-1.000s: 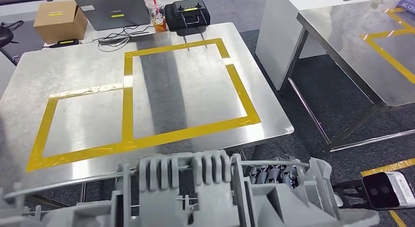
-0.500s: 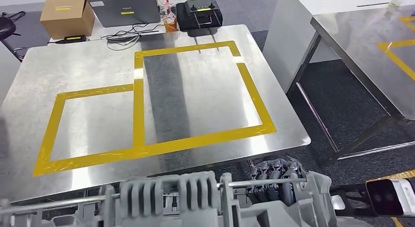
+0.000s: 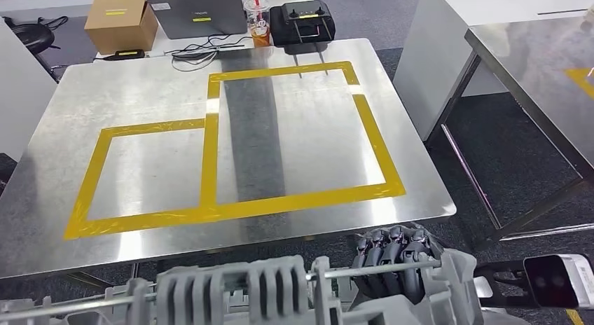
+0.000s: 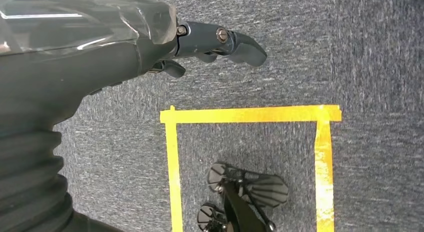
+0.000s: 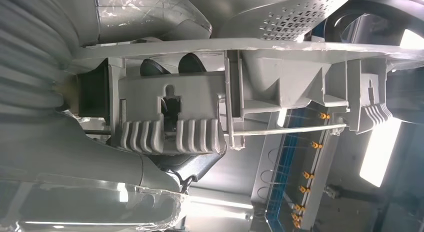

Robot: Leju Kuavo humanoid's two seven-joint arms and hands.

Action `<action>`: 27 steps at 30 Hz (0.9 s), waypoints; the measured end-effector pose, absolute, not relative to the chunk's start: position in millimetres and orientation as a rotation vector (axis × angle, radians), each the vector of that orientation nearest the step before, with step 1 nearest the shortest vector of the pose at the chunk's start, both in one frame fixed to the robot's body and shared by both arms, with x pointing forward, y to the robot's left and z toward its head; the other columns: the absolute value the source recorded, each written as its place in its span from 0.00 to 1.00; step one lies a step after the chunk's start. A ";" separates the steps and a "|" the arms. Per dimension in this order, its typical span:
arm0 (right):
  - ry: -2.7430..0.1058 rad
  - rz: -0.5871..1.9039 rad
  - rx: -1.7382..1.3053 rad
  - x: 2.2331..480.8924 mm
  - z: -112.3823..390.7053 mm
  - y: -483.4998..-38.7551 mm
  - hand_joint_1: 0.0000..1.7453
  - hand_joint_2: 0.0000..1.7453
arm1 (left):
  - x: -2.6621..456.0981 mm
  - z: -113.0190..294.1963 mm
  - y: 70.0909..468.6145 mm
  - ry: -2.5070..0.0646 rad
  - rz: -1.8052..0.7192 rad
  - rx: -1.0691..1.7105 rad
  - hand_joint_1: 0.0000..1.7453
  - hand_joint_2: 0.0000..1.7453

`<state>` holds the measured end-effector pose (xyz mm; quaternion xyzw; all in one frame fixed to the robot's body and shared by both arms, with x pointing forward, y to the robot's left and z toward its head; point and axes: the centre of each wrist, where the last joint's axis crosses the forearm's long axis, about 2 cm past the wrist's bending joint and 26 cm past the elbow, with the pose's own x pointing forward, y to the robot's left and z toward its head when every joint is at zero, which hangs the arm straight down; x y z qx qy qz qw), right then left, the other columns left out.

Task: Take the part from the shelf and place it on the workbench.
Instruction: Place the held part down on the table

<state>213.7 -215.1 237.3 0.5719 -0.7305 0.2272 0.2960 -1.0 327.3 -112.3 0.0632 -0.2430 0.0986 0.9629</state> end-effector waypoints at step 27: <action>-1.949 0.568 1.518 217.9 242.5 -215.3 1.00 1.00 | -1.3 -112.2 327.9 -0.489 0.219 0.132 0.00 1.00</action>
